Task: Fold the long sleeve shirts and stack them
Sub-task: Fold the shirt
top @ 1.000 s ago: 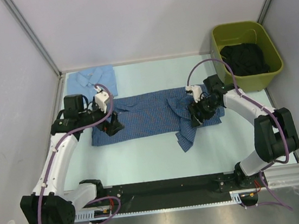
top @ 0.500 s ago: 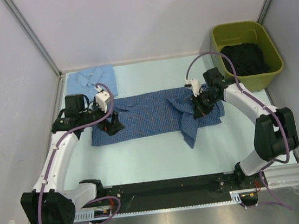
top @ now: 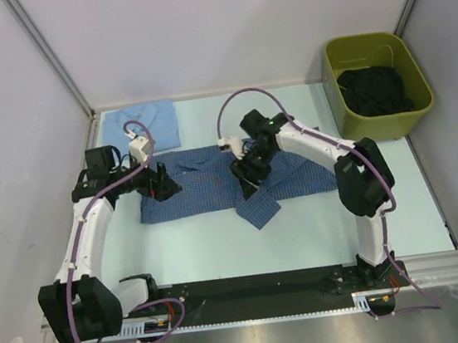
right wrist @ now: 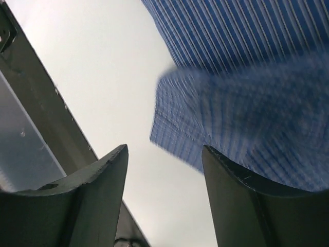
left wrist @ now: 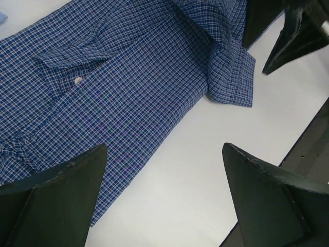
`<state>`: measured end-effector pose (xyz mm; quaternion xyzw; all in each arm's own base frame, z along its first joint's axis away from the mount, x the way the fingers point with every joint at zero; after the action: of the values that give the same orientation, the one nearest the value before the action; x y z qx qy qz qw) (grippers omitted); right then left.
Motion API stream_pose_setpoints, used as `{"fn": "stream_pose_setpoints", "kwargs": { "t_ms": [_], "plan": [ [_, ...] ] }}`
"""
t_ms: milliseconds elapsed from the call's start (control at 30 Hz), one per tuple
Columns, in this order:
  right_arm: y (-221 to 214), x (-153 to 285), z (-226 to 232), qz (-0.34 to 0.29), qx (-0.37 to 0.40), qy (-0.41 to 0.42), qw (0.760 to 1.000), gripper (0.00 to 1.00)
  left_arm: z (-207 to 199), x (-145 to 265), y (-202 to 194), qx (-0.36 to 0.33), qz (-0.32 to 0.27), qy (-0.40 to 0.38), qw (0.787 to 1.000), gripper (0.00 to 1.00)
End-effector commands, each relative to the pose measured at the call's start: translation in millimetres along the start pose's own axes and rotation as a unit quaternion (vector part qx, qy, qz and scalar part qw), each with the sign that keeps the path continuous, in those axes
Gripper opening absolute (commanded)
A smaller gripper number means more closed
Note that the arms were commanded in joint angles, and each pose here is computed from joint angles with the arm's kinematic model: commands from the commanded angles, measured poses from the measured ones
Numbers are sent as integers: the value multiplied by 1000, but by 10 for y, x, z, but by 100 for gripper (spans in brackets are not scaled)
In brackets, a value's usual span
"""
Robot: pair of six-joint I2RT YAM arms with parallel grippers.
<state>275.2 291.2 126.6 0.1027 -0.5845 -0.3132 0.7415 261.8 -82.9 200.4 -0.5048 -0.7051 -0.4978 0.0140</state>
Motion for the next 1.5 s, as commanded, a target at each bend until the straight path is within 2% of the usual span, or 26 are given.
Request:
{"fn": "stream_pose_setpoints", "kwargs": {
  "t_ms": [0,167,367,633,867,933,967,1000,1067,1100,1200,1333,1467],
  "plan": [
    [-246,644,-30,-37,-35,-11,999,64,-99,9,60,-6,-29,-46,999,99],
    [-799,501,21,-14,-74,-26,997,62,-39,-40,-17,-21,-17,-46,999,99],
    [-1067,201,-35,-11,-97,-43,994,62,-33,-53,47,-26,-14,-51,998,99],
    [-1261,-139,-227,-5,-132,-71,989,63,-41,-15,77,-29,-18,-41,999,99],
    [-1104,-368,-281,-22,-129,-75,989,62,-25,-11,124,-24,-27,-30,999,99],
    [-1053,-419,-243,-24,-125,-69,990,56,-38,-3,129,-23,-28,-29,999,99],
    [-1024,-414,-227,-29,-124,-66,990,49,-37,4,133,-25,-29,-28,999,100],
    [-991,-393,-204,-34,-122,-60,990,32,-46,20,141,-29,-31,-26,999,100],
    [-869,-268,-119,-52,-114,-47,991,14,-35,38,135,-31,-31,-18,999,99],
    [-824,-205,-94,-60,-113,-41,991,0,-35,48,136,-37,-32,-13,999,99],
    [-515,62,19,-113,-111,-4,987,0,-31,46,145,-66,-30,21,997,99],
    [22,307,111,-176,-105,54,977,0,-238,8,189,-107,-50,30,993,99],
    [507,326,106,-202,-93,81,972,0,-334,-50,179,-74,-75,27,994,99]
  ]
}}
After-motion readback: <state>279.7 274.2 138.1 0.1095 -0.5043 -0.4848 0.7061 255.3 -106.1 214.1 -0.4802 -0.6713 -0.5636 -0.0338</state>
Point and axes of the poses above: each gripper's point midway between its finger pads, its own x axis back along the fingers, its own z axis along the line the jaws close on, y = z × x, the point moved 3 cm from there along x, back along the fingers, and after that the axes turned 15 degrees about x, right-handed, at the moved point
